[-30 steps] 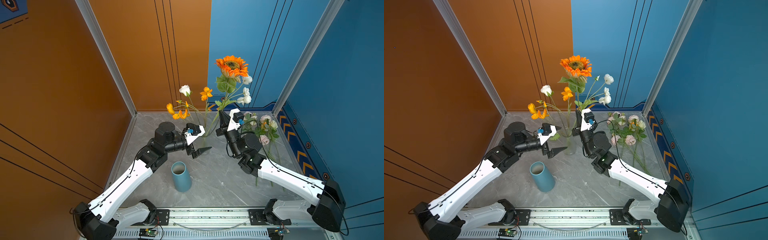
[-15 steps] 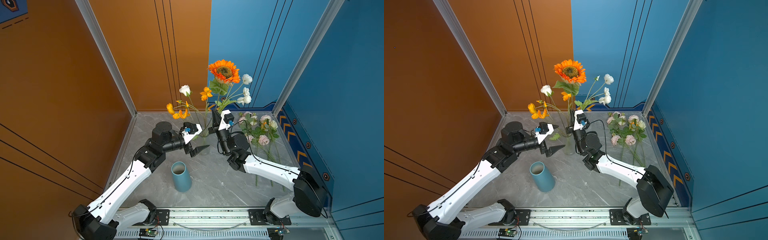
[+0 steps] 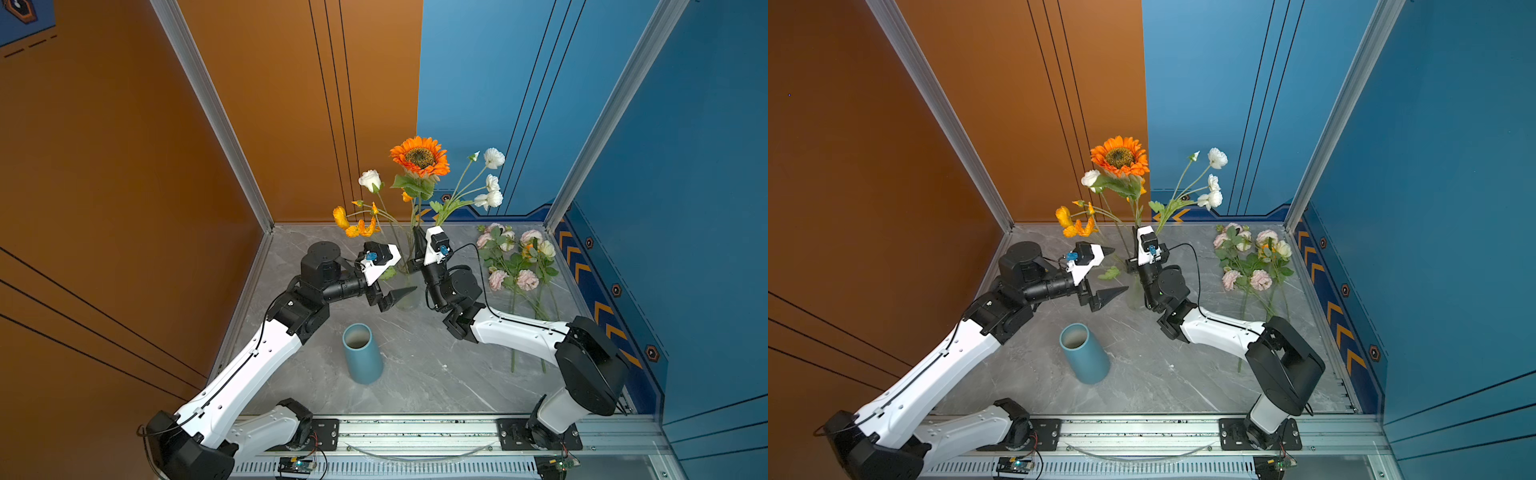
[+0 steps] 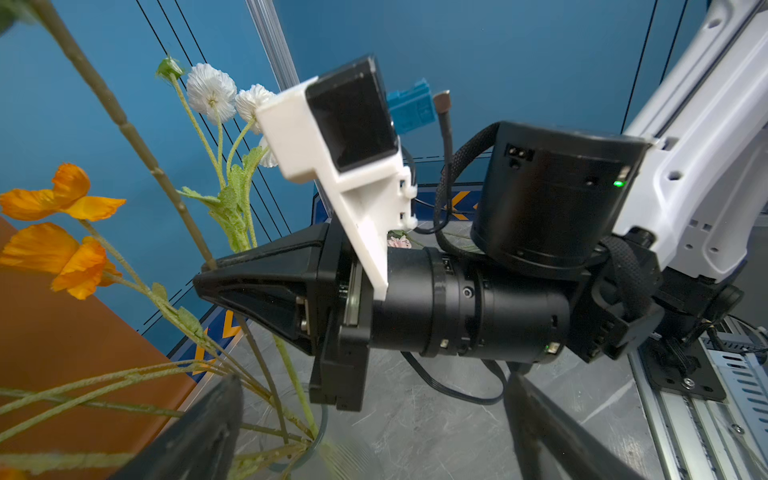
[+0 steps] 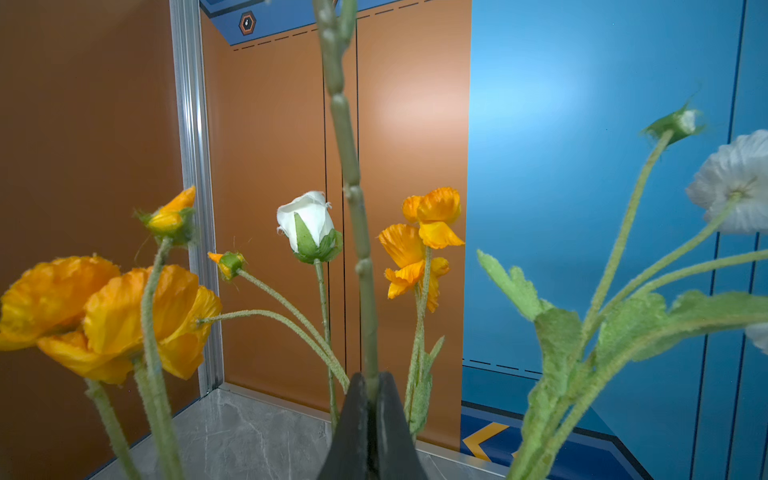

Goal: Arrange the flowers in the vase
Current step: 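Carry the orange gerbera over the glass vase with the right gripper, then lower the gerbera stem into the vase and open the right gripper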

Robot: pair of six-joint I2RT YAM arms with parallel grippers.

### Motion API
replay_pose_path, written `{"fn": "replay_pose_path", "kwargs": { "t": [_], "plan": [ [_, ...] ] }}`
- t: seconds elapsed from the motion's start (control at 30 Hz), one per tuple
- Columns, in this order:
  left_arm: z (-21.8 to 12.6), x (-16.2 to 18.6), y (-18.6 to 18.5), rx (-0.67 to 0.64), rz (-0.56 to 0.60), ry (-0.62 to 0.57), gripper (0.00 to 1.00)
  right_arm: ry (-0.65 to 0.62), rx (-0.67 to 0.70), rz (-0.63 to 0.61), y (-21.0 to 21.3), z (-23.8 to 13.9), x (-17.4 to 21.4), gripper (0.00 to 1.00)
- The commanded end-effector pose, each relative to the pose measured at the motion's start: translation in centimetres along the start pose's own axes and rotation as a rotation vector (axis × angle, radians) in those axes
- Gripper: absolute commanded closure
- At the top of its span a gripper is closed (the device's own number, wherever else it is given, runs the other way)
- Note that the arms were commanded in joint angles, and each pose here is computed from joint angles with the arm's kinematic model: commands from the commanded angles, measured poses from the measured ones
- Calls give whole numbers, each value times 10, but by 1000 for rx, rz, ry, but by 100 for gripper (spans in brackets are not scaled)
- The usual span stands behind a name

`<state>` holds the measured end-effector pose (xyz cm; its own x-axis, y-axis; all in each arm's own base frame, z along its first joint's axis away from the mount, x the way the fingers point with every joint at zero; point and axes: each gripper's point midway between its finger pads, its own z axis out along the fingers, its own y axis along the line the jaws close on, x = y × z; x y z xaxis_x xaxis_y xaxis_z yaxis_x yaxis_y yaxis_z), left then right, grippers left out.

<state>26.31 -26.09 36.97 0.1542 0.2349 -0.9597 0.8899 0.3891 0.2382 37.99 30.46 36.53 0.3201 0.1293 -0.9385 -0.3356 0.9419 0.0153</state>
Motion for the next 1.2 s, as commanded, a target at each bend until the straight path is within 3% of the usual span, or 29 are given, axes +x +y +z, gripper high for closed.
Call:
{"fn": "replay_pose_path", "kwargs": {
  "t": [0.0,0.4,0.47,0.6,0.93,1.03,1.17],
  "plan": [
    [-4,-4,0,9,-6,-24,2,-20,29,-11,-5,1,0,100],
    [-8,-4,5,-4,-6,-26,2,-48,67,16,-9,-16,39,100],
    [-9,-5,6,-9,-6,-28,2,-34,63,11,-6,-16,43,88],
    [-11,-6,7,-11,-7,-30,2,-22,57,-4,-3,-19,42,81],
    [-12,-8,8,-12,-7,-37,2,25,45,-36,-1,-39,46,77],
    [-12,-8,8,-13,-8,-36,2,36,35,-43,2,-42,46,69],
    [-12,-7,8,-13,-9,-34,2,55,36,-64,5,-47,47,46]
  ]
}}
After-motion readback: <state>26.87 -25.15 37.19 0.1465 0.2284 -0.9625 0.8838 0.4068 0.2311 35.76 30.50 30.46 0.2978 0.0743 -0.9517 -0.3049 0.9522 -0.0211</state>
